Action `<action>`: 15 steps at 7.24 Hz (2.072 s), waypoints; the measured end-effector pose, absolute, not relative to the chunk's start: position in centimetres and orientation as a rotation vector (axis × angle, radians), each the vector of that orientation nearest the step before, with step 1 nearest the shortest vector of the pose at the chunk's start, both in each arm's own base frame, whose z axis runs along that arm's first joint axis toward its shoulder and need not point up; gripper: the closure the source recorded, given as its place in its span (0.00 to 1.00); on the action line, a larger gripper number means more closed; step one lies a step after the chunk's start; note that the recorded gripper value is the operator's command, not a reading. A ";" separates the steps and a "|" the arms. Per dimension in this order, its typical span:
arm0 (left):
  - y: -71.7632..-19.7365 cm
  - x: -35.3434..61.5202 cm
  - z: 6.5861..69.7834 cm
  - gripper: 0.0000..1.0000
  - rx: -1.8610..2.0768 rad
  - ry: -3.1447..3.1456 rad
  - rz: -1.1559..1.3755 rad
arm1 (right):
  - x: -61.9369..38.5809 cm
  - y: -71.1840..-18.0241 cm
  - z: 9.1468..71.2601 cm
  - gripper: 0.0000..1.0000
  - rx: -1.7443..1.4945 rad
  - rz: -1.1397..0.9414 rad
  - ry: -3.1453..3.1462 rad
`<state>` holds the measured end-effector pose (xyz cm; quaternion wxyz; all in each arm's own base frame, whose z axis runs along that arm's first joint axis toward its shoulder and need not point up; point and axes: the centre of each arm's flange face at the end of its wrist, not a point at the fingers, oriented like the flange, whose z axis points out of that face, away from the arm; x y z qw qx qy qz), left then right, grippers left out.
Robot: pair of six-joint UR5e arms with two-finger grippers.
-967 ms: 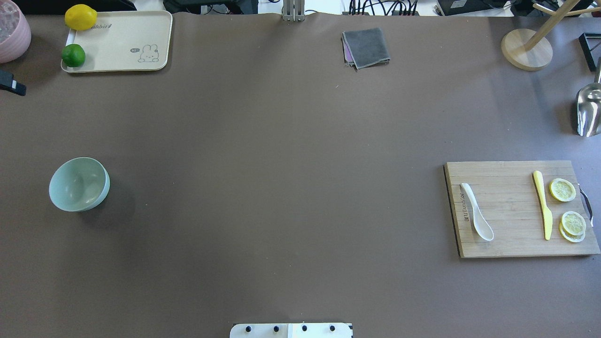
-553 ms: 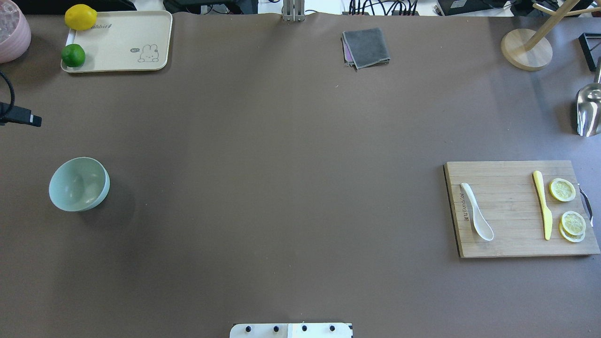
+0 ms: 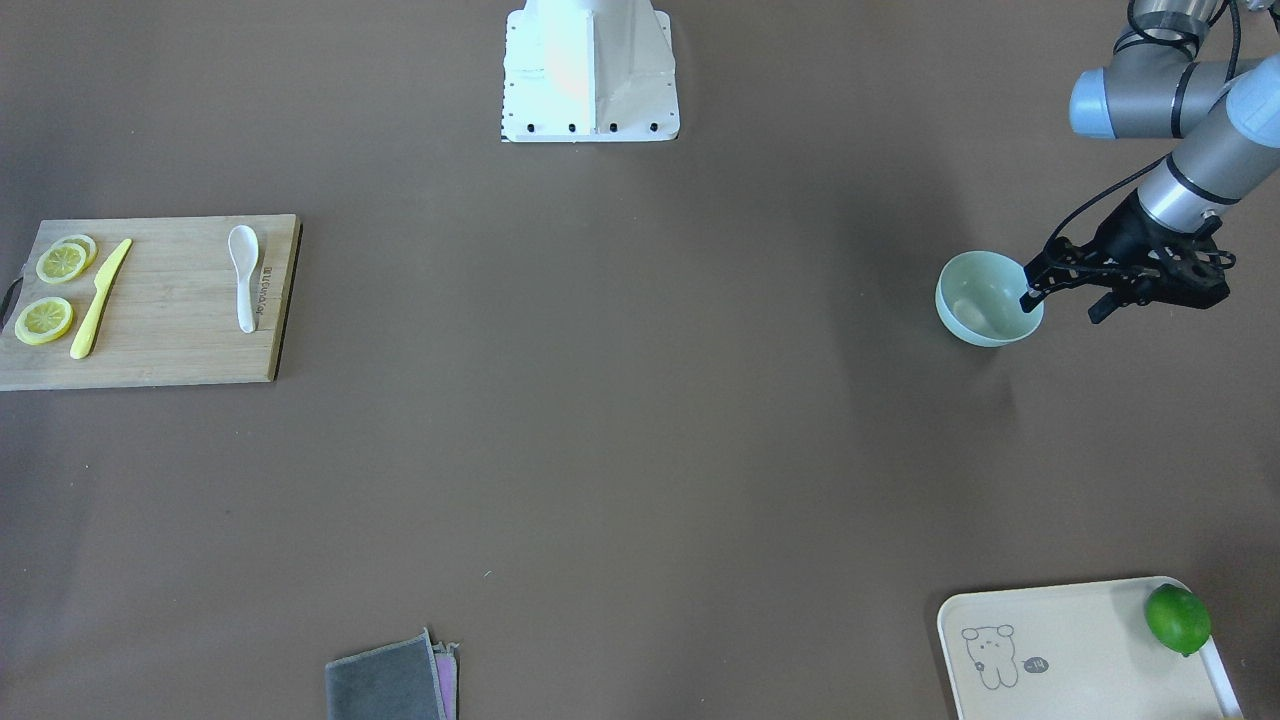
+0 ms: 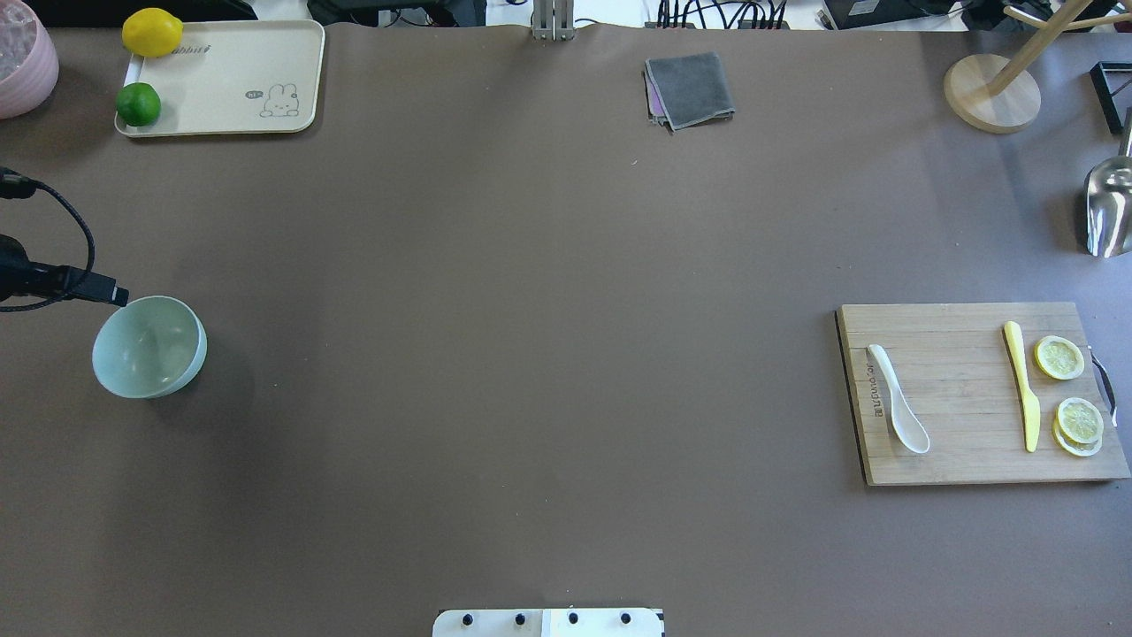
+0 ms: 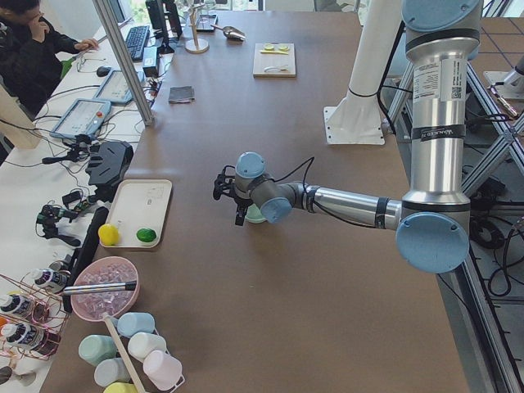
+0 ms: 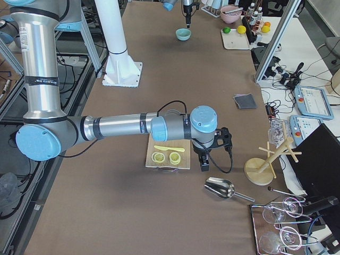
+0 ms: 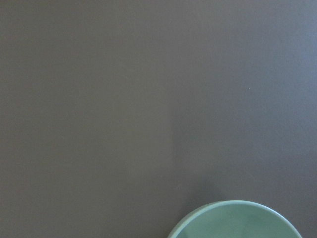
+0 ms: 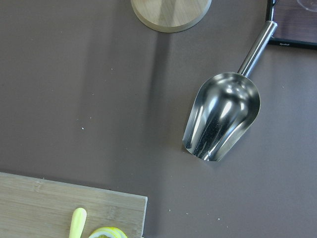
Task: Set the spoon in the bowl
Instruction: 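Reach the left gripper down to the rim of the pale green bowl, then grip the bowl rim with the left gripper and slide it toward table center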
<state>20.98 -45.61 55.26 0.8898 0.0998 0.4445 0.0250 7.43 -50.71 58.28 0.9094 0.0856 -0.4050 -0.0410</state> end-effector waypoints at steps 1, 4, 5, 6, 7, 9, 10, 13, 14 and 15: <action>-45.3 21.6 55.6 0.02 0.196 0.920 0.062 | 7.4 -50.8 58.5 0.00 0.173 -0.083 -0.836; -44.7 22.7 57.3 0.54 0.161 0.907 0.081 | 7.4 -50.9 59.0 0.00 0.163 -0.078 -0.836; -44.4 23.0 58.0 0.81 0.149 0.903 0.085 | 7.4 -50.9 59.1 0.00 0.160 -0.077 -0.836; -44.2 23.1 58.5 1.00 0.140 0.900 0.086 | 7.4 -50.9 59.3 0.00 0.157 -0.076 -0.837; -44.0 23.1 58.7 1.00 0.135 0.900 0.088 | 7.4 -50.9 59.4 0.00 0.155 -0.075 -0.838; -43.8 23.2 58.6 1.00 0.129 0.906 0.087 | 7.4 -51.0 59.3 0.00 0.155 -0.074 -0.838; -43.7 23.3 58.2 1.00 0.121 0.921 0.092 | 7.4 -51.1 59.3 0.00 0.155 -0.074 -0.838; -44.9 20.9 54.4 1.00 0.074 1.055 0.090 | 7.4 -51.4 58.7 0.00 0.153 -0.050 -0.840; -46.9 20.7 51.5 1.00 0.078 1.093 0.054 | 7.4 -51.6 58.4 0.00 0.148 -0.026 -0.842; -49.7 21.6 47.3 1.00 0.080 1.121 0.007 | 7.4 -51.6 58.2 0.00 0.145 -0.013 -0.844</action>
